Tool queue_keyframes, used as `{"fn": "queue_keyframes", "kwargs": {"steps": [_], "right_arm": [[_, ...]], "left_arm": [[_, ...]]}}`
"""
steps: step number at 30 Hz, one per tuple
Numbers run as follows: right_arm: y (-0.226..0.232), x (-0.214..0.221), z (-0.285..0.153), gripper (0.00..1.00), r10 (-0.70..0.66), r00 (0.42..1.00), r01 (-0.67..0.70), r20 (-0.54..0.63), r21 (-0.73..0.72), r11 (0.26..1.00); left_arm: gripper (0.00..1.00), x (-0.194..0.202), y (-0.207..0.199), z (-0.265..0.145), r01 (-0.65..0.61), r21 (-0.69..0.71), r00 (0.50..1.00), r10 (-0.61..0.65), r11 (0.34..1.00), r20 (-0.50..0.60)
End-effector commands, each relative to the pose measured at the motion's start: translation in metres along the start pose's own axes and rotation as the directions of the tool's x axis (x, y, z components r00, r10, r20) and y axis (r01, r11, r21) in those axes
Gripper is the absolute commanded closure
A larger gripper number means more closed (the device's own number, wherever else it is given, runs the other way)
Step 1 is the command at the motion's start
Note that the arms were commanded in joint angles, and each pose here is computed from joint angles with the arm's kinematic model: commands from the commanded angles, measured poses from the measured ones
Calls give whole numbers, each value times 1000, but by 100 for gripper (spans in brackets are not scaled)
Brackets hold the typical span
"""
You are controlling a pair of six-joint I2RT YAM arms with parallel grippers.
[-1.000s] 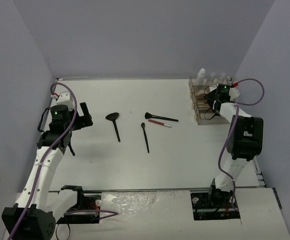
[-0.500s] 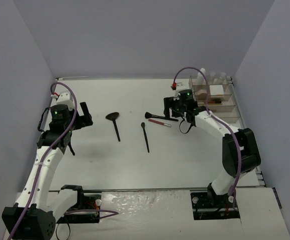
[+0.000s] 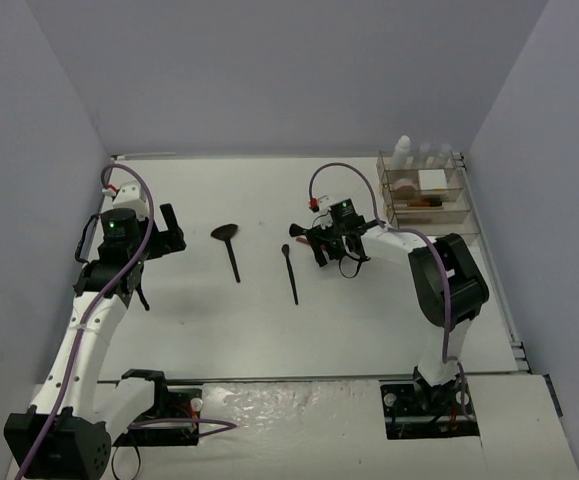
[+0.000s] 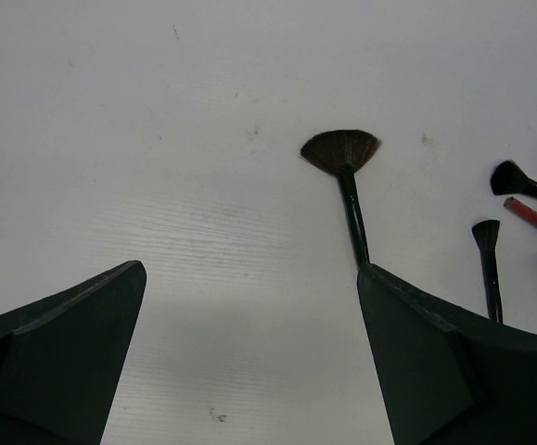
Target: Organize the makeup
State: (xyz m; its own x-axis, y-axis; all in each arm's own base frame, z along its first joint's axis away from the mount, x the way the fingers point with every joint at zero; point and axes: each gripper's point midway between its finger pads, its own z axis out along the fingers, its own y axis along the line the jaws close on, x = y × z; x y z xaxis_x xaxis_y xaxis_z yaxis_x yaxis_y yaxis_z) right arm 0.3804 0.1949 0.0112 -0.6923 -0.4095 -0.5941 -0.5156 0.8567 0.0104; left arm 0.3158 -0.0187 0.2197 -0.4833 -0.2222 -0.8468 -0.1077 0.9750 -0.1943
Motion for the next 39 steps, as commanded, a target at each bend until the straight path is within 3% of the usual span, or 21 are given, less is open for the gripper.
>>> {"fn": "queue_keyframes", "kwargs": {"steps": [1, 10, 13, 15, 17, 20, 25, 28, 31, 34, 39], "right_arm": [[8, -18, 1, 29, -65, 998, 65, 25, -1, 998], [36, -6, 15, 44, -124, 992, 123, -25, -57, 991], [43, -9, 15, 59, -123, 992, 121, -21, -70, 990], [46, -9, 15, 81, -122, 992, 120, -20, -76, 990], [49, -12, 11, 93, -124, 992, 123, -11, -74, 990], [53, -20, 0, 99, -120, 993, 121, 17, -80, 989], [54, -56, -38, 100, -85, 989, 95, 124, -78, 992], [29, -91, -75, 100, 28, 972, -27, 235, -8, 1000], [-27, -116, -108, 100, 203, 912, -247, 356, 81, 966], [-98, -123, -143, 100, 369, 793, -472, 485, 106, 875], [-183, -123, -184, 100, 591, 443, -778, 674, -39, 627]], "left_arm": [[3, -25, -4, -4, 6, 15, 997, -8, 1000, 77], [3, -24, -5, -4, 6, 22, 997, -8, 1000, 74], [3, -24, -6, -4, 6, 23, 997, -8, 1000, 74], [3, -24, -6, -4, 6, 24, 997, -8, 1000, 74], [3, -24, -5, -3, 7, 22, 997, -8, 1000, 72], [3, -24, -5, -4, 6, 22, 997, -8, 1000, 74], [3, -24, -6, -4, 8, 24, 997, -9, 1000, 73], [3, -25, -5, -4, 8, 23, 997, -9, 1000, 75], [3, -26, -5, -5, 8, 21, 997, -10, 1000, 80], [3, -27, -5, -6, 8, 22, 996, -10, 1000, 84], [3, -27, -6, -8, 9, 25, 996, -11, 1000, 88]]}}
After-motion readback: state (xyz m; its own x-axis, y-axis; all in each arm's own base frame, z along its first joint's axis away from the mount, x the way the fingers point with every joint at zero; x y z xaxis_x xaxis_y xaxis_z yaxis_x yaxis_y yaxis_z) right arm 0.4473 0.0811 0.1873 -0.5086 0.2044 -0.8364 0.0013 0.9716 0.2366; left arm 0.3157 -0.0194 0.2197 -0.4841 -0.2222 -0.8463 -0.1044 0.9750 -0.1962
